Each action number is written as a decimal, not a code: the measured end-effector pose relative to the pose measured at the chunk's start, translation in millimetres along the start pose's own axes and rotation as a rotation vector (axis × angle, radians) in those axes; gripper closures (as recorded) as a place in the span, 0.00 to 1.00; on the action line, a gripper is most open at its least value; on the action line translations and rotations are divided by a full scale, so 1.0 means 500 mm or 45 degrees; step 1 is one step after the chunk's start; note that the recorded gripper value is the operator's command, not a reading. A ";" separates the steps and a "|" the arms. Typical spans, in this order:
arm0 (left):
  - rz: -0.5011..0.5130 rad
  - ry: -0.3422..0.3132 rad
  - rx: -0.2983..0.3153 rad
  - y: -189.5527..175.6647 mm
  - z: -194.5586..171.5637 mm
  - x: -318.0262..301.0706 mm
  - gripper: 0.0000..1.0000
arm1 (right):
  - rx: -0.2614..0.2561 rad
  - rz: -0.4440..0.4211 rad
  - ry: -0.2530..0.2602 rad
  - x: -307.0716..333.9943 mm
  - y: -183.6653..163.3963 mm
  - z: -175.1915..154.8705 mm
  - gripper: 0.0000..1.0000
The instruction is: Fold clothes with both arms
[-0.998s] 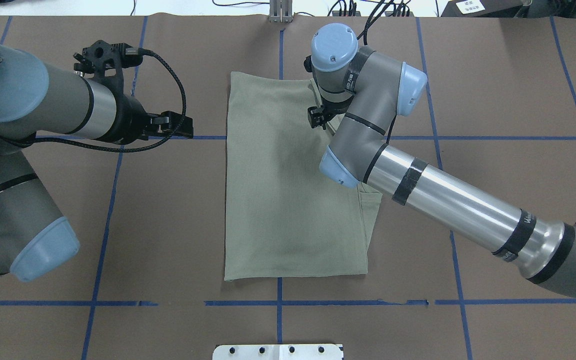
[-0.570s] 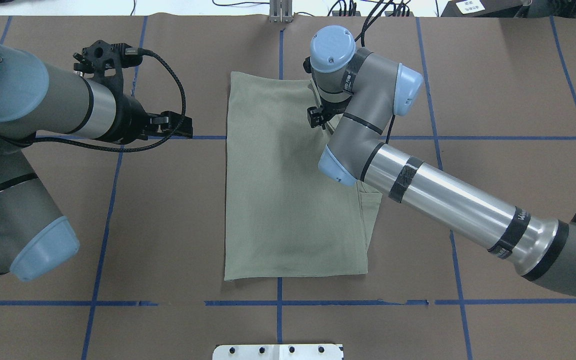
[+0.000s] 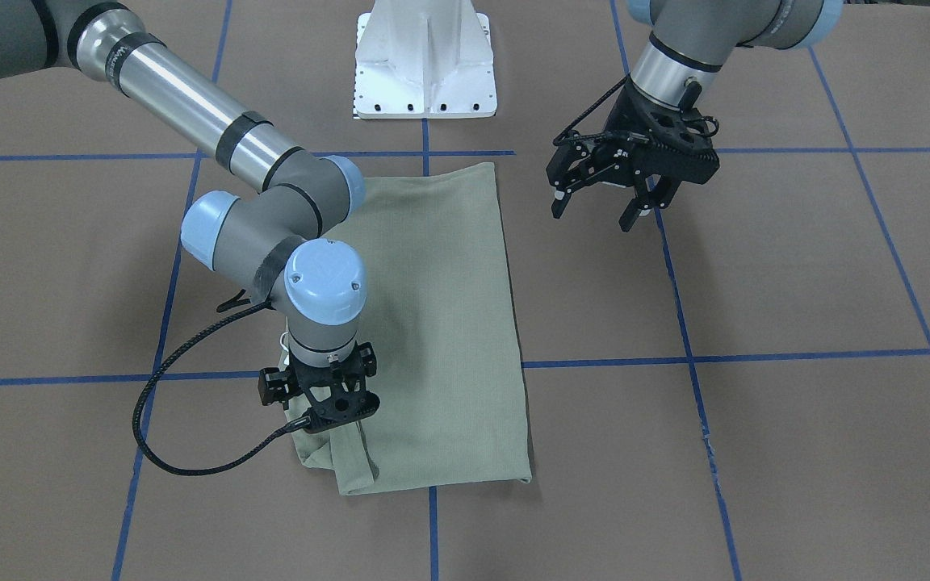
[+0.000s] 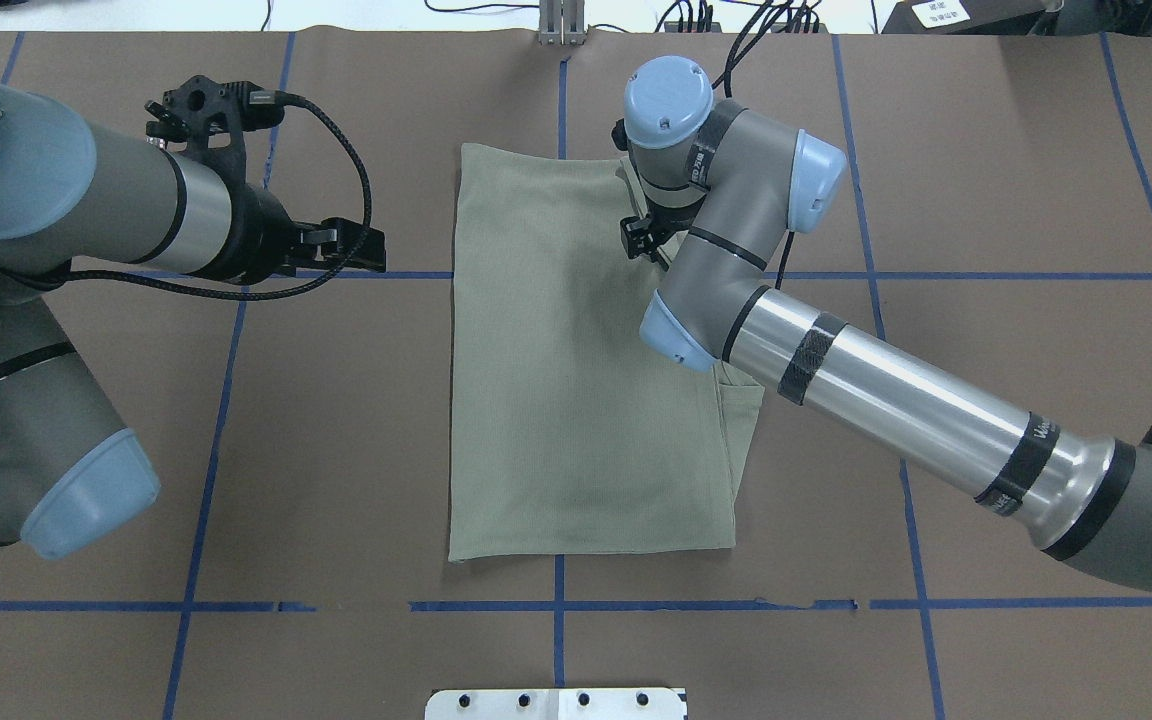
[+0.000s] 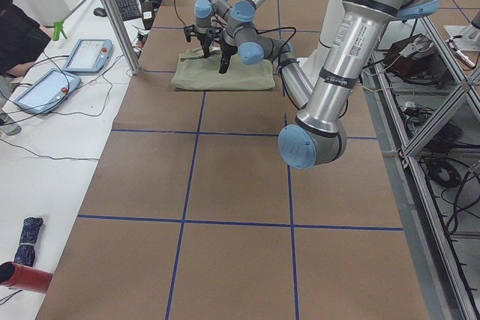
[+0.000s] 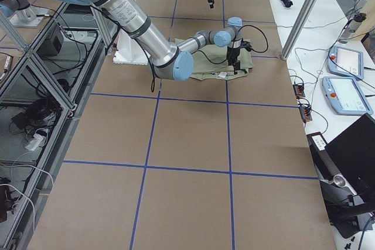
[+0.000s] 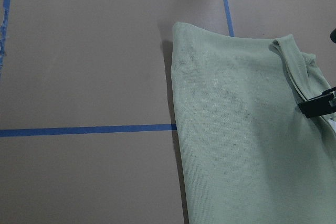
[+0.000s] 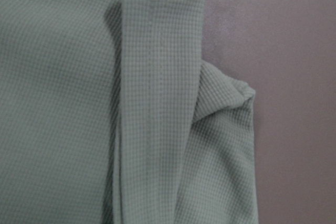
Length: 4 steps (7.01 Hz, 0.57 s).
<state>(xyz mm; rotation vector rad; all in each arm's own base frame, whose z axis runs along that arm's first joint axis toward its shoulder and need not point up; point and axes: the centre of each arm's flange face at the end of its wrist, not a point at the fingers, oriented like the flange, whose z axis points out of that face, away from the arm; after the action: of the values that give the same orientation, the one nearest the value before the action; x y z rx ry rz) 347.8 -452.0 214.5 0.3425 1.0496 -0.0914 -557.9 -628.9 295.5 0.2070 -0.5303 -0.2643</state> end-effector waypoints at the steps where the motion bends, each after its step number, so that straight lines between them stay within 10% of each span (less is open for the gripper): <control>1: 0.000 0.000 0.000 0.000 0.000 0.000 0.00 | 0.001 -0.008 0.007 0.020 -0.006 0.000 0.00; 4: 0.000 0.002 -0.003 0.000 0.003 0.002 0.00 | -0.015 -0.045 0.046 0.124 -0.012 0.026 0.00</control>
<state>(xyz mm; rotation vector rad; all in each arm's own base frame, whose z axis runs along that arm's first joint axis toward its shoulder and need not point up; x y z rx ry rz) 349.4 -452.1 214.3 0.3404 1.0511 -0.0900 -514.3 -655.0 334.2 0.2098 -0.4896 -0.2973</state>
